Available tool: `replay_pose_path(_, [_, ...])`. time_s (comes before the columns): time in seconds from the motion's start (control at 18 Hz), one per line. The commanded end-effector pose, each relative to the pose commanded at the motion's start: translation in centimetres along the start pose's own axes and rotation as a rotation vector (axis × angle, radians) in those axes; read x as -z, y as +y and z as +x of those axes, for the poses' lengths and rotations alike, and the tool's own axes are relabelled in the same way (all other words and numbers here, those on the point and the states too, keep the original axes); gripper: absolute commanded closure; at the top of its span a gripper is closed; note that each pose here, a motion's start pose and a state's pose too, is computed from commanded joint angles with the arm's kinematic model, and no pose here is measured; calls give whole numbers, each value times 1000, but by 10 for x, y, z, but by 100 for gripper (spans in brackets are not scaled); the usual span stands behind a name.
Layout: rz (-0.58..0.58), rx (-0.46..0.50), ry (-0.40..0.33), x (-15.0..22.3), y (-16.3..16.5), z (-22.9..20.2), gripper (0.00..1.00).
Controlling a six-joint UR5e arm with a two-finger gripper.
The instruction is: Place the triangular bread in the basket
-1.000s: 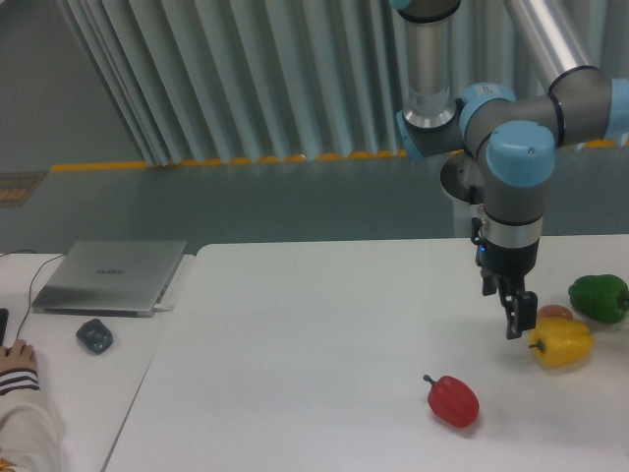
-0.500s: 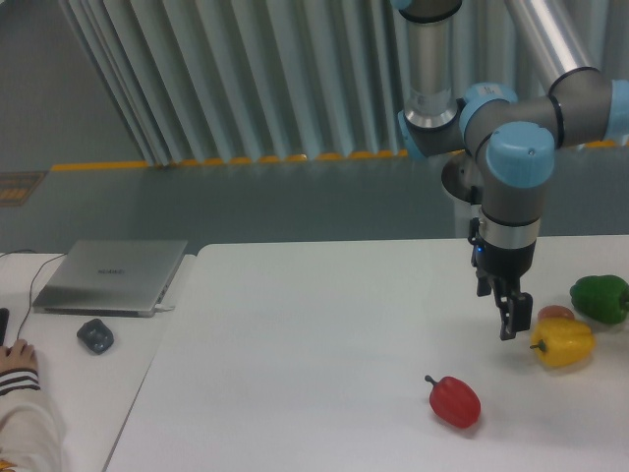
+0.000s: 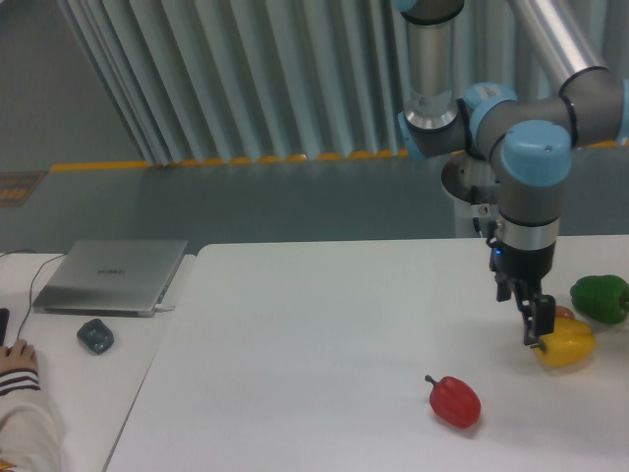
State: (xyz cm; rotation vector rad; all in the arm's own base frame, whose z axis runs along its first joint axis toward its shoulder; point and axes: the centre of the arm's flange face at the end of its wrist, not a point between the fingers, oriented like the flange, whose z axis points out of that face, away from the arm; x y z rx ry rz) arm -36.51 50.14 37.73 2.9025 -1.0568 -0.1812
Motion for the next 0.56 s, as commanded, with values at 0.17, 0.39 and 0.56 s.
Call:
replay_pose_path(0.17, [-50, -10, 3, 1, 5, 2, 0])
replay_pose_path(0.39, [-59, -14, 2, -5, 3, -2, 0])
replay_pose_path(0.56, [-59, -9, -5, -7, 5, -5, 0])
